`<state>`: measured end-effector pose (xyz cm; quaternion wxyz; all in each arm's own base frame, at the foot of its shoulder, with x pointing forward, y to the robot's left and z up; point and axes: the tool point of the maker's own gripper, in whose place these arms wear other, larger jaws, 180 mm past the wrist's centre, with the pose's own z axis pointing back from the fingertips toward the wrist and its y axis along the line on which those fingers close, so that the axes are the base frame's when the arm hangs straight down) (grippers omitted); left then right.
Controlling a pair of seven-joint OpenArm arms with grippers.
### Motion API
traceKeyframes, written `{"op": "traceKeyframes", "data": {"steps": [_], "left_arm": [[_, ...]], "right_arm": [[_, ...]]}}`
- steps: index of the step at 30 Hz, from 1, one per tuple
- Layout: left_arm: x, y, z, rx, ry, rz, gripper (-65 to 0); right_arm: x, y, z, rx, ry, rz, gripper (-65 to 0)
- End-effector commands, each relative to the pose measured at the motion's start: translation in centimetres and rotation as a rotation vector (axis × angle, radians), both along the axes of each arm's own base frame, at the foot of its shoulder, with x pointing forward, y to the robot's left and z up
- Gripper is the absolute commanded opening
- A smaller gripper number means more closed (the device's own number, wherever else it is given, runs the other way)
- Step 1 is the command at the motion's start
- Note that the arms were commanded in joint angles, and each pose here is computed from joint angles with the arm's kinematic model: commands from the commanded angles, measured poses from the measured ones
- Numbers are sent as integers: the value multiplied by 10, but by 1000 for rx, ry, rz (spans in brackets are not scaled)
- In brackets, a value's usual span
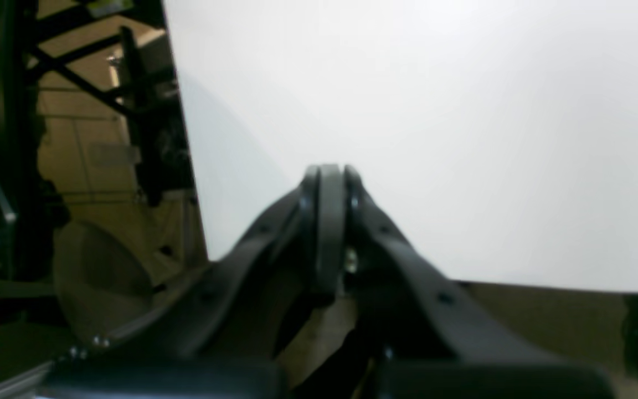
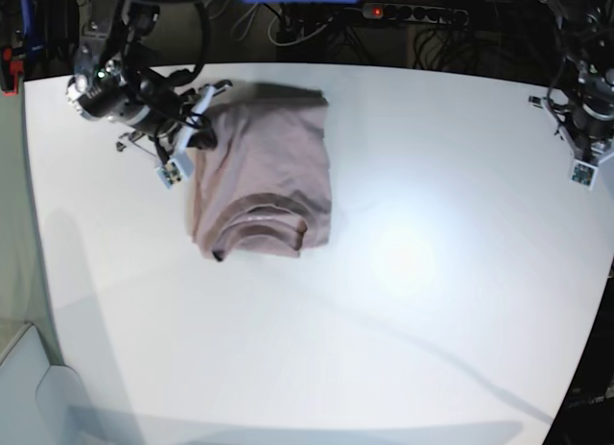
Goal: Layout the t-shirt on the table in an organized manner, then fold the t-shirt properly
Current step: 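Smooth the folded shirt's side edge with the right gripper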
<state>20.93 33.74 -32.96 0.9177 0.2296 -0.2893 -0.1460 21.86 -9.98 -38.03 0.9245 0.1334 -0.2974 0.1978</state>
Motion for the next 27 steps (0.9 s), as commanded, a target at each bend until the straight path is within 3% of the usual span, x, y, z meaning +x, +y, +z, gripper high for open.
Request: {"op": "traceKeyframes", "data": {"steps": [1,7,13,15,21,27], "left_arm": [[3,3,8,20,-22,-4,-649],[0,4,7,21,-14,1,-649],[-6,3,3,21,4,-3,-649],[-6,3,3,20,4,-4,-649],[-5,3,3,21,4,-3,-649],[-7,3,2,19,10,-3,-649]], "right_arm": [[6,1,8,5,-35,4,-650],[30,-14,23,-18,-98,-28,-650],[33,-47,25,-69,-86,-100,-650],[30,-35,25,-46,-81,-76,-650],[17,40,40,153,-108,92,-650],[5,65,23,199,-41,158,-650]]}}
